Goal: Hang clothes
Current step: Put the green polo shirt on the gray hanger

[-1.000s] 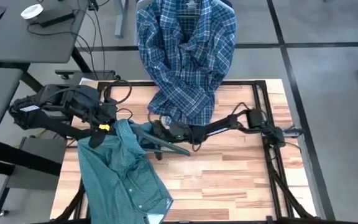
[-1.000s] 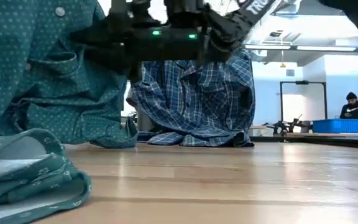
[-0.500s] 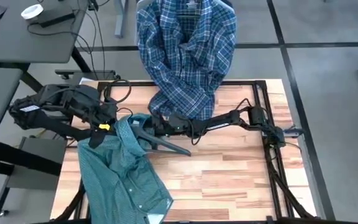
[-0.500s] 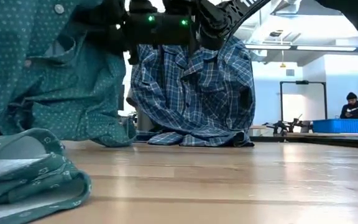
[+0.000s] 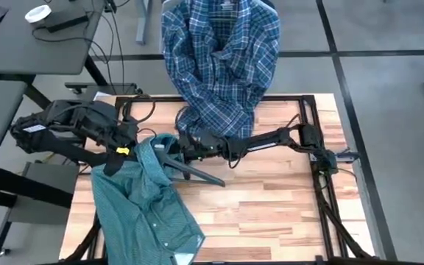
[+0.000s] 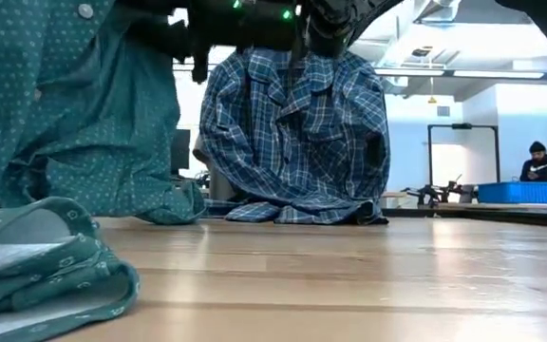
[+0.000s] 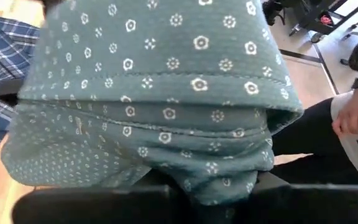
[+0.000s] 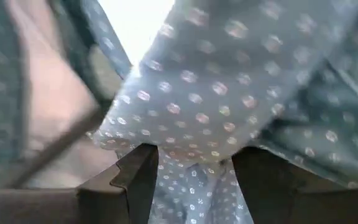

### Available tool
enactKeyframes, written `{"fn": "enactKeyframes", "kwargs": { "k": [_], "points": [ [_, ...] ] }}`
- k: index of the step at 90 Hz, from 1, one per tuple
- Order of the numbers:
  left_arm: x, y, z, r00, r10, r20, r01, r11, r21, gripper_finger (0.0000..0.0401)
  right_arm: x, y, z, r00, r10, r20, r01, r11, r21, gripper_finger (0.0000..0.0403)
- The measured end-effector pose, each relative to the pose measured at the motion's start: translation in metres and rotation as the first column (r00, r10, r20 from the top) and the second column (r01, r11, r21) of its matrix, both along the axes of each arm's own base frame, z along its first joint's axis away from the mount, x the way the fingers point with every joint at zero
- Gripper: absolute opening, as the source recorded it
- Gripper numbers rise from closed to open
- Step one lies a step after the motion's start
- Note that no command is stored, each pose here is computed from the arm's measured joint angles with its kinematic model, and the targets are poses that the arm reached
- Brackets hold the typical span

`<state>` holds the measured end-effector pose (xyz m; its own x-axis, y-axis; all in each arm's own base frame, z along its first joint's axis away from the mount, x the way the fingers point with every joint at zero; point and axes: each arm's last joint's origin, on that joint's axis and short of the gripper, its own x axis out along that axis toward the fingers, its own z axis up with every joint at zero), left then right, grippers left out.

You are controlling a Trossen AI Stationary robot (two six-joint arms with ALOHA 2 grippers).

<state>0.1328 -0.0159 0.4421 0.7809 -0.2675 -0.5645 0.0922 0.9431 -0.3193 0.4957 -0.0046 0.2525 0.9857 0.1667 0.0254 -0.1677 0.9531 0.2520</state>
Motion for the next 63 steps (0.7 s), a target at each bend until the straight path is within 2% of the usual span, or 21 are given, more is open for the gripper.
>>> {"fn": "enactKeyframes", "kwargs": {
  "k": [13,27,41,51,63],
  "points": [
    [-0.001,0.000,-0.001,1.000,-0.002,-0.010,0.002,1.000,0.004,0.0025,-0.005,-0.006,0.005,0.997,-0.011,-0.074,0.012,1.000,0.014,0.0211],
    [-0.002,0.000,-0.002,1.000,-0.012,-0.025,0.012,1.000,0.014,0.0025,-0.007,-0.017,0.010,0.997,-0.003,-0.072,0.014,0.989,0.147,0.0239],
    [-0.002,0.000,-0.002,1.000,-0.012,-0.025,0.012,1.000,0.015,0.0025,-0.008,-0.027,0.012,0.988,0.133,-0.076,-0.105,0.951,0.291,0.0250],
    [-0.002,0.000,-0.002,1.000,-0.014,-0.025,0.015,1.000,0.017,0.0025,-0.010,-0.033,0.011,0.965,0.247,-0.087,-0.204,0.918,0.340,0.0250],
    [-0.002,0.000,-0.002,1.000,-0.014,-0.025,0.015,1.000,0.017,0.0025,-0.012,-0.040,0.010,0.940,0.323,-0.107,-0.262,0.887,0.380,0.0250]
  ]
}}
